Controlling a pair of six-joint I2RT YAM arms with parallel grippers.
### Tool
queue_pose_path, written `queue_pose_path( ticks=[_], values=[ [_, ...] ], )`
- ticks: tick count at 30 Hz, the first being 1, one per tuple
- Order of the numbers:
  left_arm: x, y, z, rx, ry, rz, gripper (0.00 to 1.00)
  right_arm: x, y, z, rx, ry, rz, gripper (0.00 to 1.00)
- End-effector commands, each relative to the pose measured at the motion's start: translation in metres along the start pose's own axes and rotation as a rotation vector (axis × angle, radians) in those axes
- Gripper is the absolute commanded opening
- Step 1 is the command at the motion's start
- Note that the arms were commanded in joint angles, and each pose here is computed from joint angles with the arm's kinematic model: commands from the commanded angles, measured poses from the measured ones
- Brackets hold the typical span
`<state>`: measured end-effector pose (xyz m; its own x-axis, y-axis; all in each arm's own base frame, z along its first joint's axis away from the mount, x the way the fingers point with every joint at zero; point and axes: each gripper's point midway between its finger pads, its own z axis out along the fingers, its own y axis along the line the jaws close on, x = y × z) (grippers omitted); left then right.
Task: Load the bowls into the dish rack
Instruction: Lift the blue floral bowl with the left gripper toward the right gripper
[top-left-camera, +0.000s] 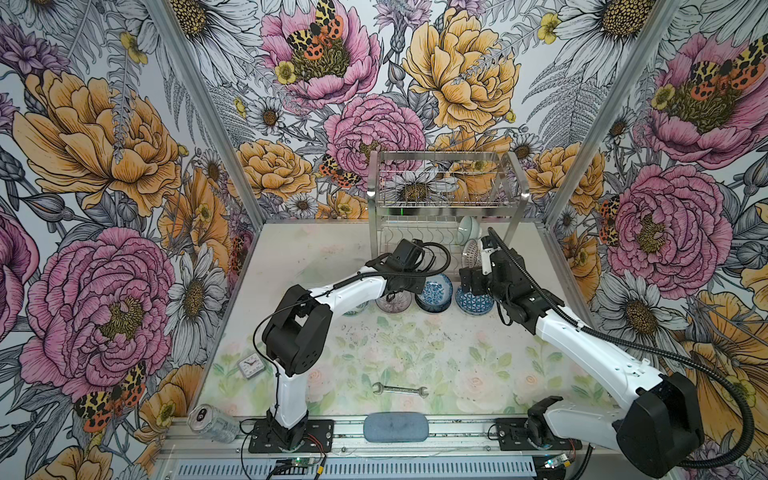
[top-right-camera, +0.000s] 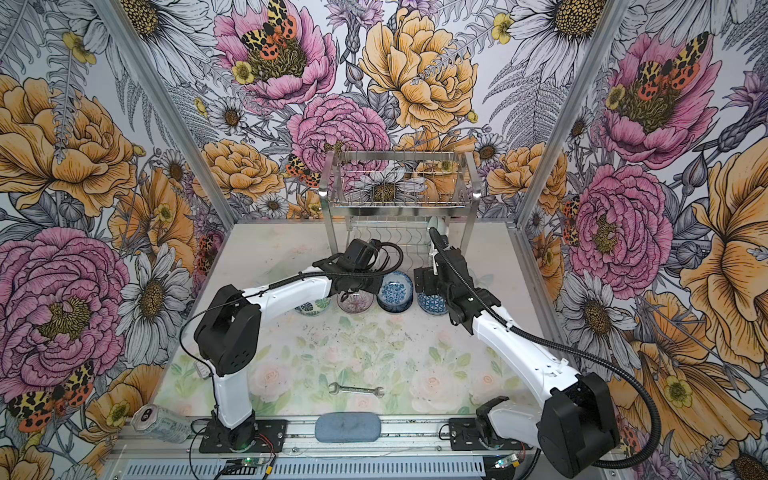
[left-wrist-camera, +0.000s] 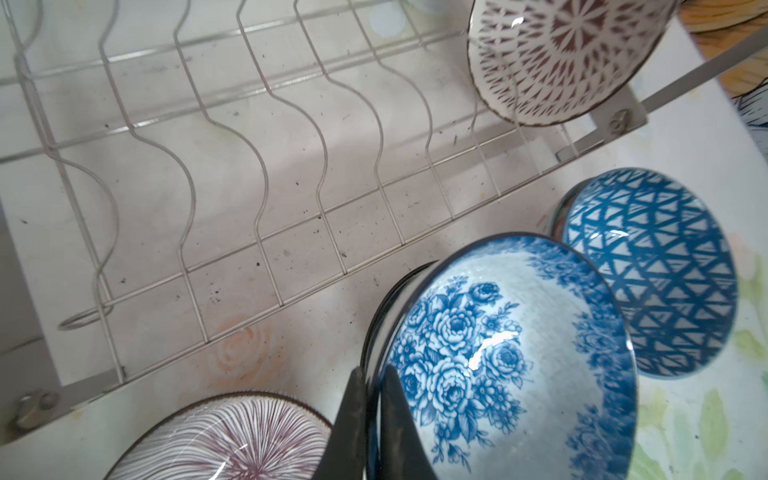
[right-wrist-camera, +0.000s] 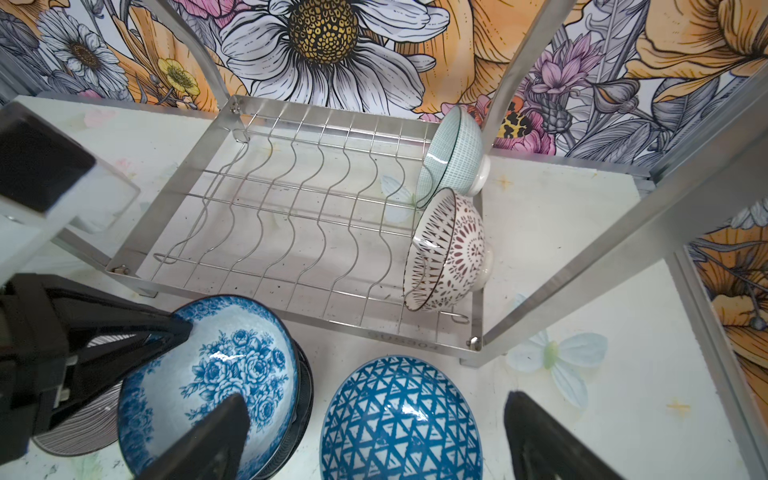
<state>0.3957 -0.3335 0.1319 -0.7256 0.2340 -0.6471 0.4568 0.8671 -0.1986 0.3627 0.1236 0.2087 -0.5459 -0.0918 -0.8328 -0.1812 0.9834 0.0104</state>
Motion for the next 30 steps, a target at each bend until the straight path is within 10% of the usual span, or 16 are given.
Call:
queue_pose_path(
  ticks=[1,19,30],
  values=[
    [-0.063,-0.017,-0.054,0.054,-0.230,-0.028,0.00,-0.010,0.006,-0.006,-0.051,-0.039,0.047,0.98],
    [-0.105,-0.041,-0.105,0.161,-0.522,-0.113,0.00,-0.027,0.047,0.013,-0.208,-0.017,0.346,0.89],
    [-0.107,-0.043,-0.108,0.166,-0.543,-0.111,0.00,-0.029,0.050,0.023,-0.162,-0.050,0.421,0.38]
  ],
)
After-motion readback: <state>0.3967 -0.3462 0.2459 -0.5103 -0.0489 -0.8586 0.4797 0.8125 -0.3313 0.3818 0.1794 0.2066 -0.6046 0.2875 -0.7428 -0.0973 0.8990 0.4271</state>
